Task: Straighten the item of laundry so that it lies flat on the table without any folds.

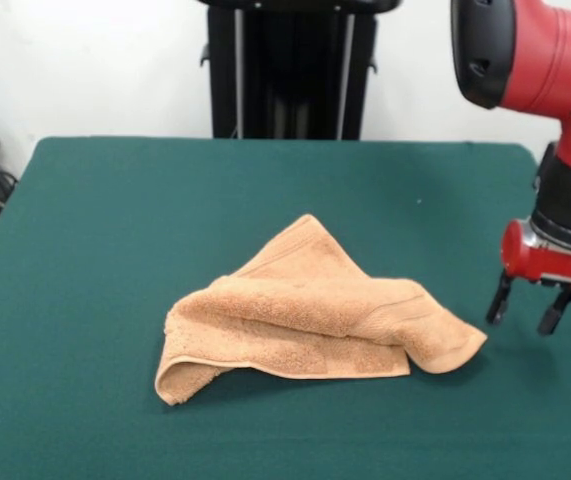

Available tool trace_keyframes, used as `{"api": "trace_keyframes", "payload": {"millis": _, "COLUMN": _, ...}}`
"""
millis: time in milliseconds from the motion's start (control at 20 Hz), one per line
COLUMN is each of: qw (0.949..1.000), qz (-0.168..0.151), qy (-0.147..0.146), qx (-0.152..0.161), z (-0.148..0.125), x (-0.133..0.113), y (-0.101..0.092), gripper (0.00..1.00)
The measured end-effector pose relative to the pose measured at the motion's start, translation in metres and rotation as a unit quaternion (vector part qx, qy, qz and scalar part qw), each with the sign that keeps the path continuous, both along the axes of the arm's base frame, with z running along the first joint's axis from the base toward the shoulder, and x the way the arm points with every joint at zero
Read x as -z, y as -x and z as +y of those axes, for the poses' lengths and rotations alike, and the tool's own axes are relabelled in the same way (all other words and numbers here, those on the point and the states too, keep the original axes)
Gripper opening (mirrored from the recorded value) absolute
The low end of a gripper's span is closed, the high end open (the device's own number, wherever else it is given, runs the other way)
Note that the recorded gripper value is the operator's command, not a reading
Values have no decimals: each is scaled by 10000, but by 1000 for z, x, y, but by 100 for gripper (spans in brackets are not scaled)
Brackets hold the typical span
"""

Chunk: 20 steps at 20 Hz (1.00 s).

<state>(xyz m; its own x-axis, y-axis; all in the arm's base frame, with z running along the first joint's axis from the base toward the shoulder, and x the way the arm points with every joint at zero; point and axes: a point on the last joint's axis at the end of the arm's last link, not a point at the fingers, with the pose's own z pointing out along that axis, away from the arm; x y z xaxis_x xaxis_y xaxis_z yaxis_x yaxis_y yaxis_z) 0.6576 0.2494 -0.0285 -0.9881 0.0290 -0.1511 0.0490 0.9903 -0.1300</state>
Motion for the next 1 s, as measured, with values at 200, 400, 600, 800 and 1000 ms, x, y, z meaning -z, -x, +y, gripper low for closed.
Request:
{"api": "trace_keyframes", "payload": {"millis": 200, "qw": 10000, "qz": -57, "qy": -12, "qx": -3, "z": -1, "x": 0, "y": -8, "gripper": 100}}
{"api": "trace_keyframes", "payload": {"millis": 400, "qw": 10000, "qz": -68, "qy": -13, "qx": 18, "z": -5, "x": 3, "y": -12, "gripper": 100}}
{"api": "trace_keyframes", "payload": {"millis": 600, "qw": 10000, "qz": -39, "qy": 0, "qx": 76, "z": -14, "x": 9, "y": -13, "gripper": 100}}
{"api": "trace_keyframes", "payload": {"millis": 800, "qw": 9999, "qz": 7, "qy": 16, "qx": 141, "z": -24, "x": 15, "y": -13, "gripper": 100}}
{"api": "trace_keyframes", "payload": {"millis": 1000, "qw": 9999, "qz": 18, "qy": 19, "qx": 144, "z": -24, "x": 16, "y": -12, "gripper": 100}}
